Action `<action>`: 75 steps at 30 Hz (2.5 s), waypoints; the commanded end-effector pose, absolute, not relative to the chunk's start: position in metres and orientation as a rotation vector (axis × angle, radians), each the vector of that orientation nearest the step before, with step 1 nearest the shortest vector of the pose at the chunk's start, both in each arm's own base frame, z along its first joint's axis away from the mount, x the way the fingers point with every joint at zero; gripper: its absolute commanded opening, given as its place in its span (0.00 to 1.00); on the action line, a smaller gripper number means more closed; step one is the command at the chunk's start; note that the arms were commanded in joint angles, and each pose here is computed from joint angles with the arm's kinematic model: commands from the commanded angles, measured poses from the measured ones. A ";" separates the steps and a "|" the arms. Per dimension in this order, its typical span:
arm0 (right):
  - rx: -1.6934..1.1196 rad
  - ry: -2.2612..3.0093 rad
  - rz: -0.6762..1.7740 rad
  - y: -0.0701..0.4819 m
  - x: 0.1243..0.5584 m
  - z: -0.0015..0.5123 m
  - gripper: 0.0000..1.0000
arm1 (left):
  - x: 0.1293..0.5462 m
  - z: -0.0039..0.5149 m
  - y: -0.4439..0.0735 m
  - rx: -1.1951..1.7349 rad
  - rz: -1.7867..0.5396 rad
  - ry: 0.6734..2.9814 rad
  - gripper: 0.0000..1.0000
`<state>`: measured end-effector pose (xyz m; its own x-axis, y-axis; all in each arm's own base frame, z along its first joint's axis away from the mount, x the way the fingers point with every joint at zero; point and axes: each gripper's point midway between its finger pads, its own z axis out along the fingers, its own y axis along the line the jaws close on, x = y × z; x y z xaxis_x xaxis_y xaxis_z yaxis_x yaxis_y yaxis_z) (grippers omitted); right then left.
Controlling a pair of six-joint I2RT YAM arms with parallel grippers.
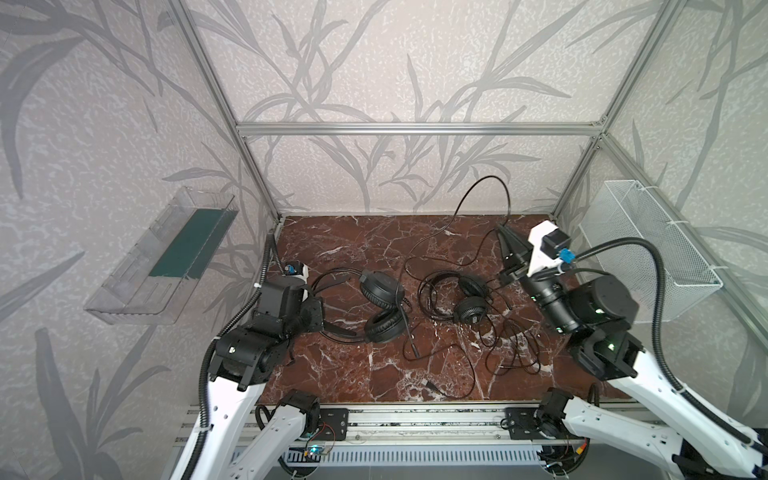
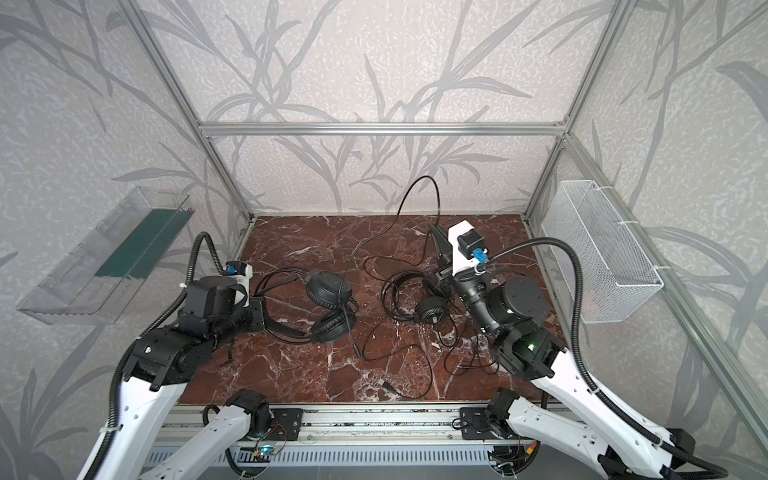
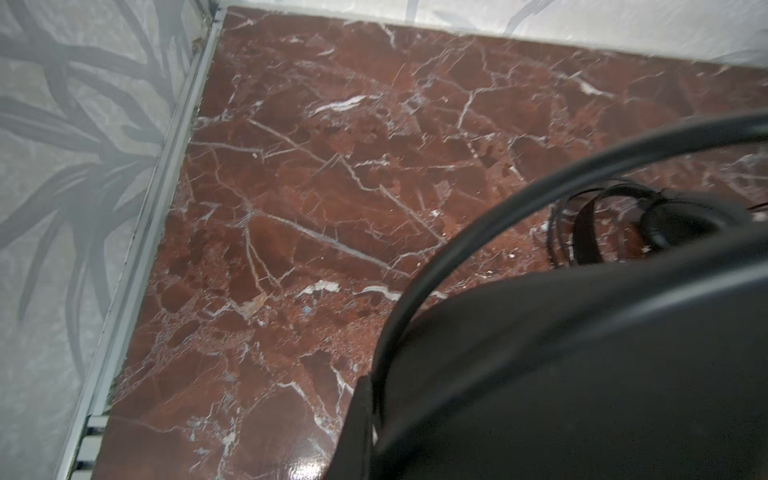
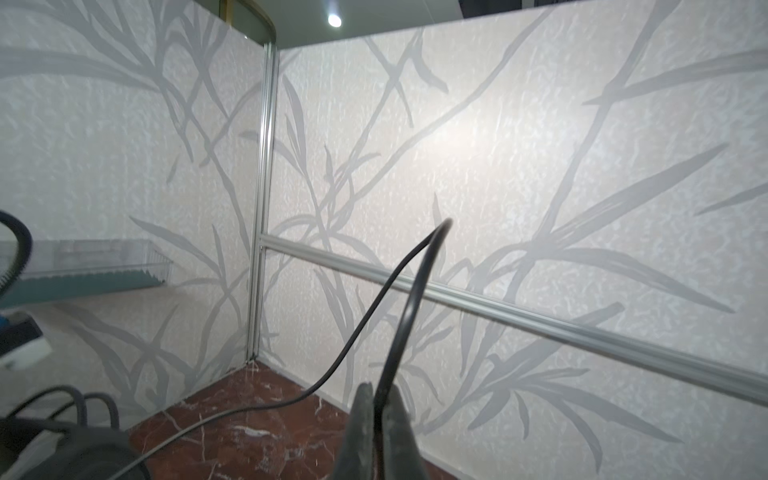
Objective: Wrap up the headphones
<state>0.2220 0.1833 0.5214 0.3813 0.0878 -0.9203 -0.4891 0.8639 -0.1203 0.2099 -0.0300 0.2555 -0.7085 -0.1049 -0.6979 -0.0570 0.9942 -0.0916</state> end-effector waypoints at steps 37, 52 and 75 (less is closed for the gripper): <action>-0.933 1.402 0.463 0.360 0.379 0.525 0.00 | 0.179 0.317 -0.114 0.294 -0.542 2.141 0.00; -0.875 1.658 0.643 0.389 0.442 0.417 0.00 | 0.159 0.393 -0.127 0.213 -0.820 1.976 0.00; -0.795 1.791 0.959 0.394 0.399 0.259 0.28 | 0.206 0.424 -0.110 -0.154 -0.749 1.985 0.00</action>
<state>0.4084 0.3869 0.2150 -0.4626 -0.2151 -0.8600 -0.7805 0.5589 0.2801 0.2106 -0.1173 0.3860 -0.6036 -0.2976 -0.7397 0.1915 0.8465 -0.4968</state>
